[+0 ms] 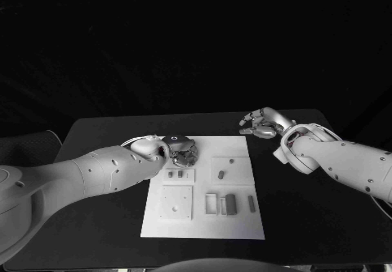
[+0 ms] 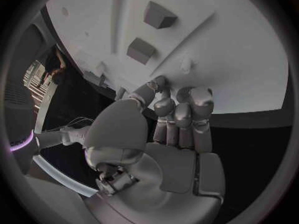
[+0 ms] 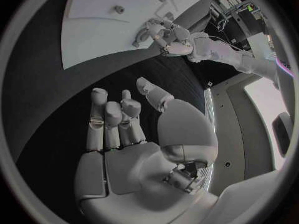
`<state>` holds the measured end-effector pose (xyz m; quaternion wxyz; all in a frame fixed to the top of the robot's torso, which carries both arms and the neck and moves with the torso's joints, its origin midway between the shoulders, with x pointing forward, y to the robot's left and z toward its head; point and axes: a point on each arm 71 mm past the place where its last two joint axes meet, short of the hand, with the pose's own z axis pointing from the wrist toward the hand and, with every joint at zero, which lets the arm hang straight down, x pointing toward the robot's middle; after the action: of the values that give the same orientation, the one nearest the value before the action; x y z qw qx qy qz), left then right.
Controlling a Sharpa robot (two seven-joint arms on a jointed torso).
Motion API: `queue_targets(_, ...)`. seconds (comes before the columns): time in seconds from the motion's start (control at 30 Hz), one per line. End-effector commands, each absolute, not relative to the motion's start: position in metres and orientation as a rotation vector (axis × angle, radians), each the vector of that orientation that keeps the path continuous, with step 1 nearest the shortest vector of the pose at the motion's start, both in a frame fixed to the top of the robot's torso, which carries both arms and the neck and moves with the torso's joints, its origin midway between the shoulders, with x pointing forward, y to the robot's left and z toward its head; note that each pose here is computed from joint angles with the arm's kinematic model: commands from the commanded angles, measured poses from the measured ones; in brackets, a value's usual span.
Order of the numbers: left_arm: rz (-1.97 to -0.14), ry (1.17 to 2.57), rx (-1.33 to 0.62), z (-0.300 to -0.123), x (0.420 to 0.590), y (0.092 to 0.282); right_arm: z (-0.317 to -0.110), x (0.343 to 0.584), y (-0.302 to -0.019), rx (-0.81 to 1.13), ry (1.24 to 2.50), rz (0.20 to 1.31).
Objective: Assemble the parts on the task board
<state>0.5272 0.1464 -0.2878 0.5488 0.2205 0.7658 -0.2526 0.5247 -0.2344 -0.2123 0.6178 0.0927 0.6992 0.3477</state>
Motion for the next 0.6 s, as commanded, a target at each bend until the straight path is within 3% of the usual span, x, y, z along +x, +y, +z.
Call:
queue_targets(0.03, -0.607, 1.806, 0.528, -0.288, 0.5264, 0.1442, -0.2119, 0.5244, -0.2331, 0.203, 1.609, 0.806)
queue_targets(0.6, -0.619, 1.781, 0.522, -0.2857, 0.5237, 0.1504, -0.212, 0.5247, -0.2337, 0.203, 1.608, 0.804)
